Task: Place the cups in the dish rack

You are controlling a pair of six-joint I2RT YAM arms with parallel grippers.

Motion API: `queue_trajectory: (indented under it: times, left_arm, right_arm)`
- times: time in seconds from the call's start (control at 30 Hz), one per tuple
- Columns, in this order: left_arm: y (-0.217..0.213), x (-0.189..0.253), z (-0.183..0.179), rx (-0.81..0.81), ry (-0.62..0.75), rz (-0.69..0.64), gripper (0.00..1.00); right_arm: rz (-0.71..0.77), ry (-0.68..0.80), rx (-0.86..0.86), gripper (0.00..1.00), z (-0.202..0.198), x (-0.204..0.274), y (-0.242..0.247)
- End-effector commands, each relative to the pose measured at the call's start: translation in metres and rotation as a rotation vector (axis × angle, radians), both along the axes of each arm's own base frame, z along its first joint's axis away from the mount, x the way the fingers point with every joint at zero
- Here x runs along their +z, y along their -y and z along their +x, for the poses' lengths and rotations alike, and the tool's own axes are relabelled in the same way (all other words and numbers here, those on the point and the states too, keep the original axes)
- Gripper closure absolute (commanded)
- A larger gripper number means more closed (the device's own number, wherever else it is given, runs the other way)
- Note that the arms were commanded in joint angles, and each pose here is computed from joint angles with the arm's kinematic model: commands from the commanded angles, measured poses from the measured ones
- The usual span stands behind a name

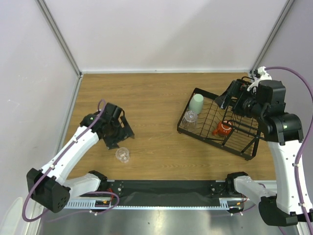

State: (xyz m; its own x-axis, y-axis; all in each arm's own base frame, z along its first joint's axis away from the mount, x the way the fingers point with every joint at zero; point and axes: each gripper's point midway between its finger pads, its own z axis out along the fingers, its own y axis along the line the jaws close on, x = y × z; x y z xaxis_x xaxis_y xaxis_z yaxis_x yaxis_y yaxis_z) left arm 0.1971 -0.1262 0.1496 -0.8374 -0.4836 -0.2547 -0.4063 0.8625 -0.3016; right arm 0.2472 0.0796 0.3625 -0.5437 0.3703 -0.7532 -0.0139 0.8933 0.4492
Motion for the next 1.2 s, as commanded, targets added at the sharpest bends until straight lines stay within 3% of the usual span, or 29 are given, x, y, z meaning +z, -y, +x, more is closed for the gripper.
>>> queue_trajectory:
  times: [0.0,0.27,0.5,0.97,1.17]
  left_arm:
    - [-0.004,-0.014,-0.015,0.087,-0.051,-0.025,0.12]
    - [0.001,-0.043,-0.017,0.108,-0.163,-0.019,0.14]
    - [0.011,-0.059,-0.006,0.11,-0.185,-0.041,0.32]
    - [-0.01,-0.097,-0.023,0.191,-0.286,0.005,0.46]
    - [-0.012,-0.091,-0.016,0.172,-0.253,0.016,0.76]
  right_arm:
    - [-0.017,0.101,0.053,0.0,-0.003,0.017,-0.005]
    - [-0.011,0.109,0.093,0.0,-0.006,0.016,-0.012]
    - [-0.016,0.12,0.079,0.0,-0.015,0.015,-0.008]
    - [-0.018,0.093,0.022,0.0,-0.019,0.011,0.001]
    - [0.011,0.039,-0.009,0.0,-0.013,0.0,0.0]
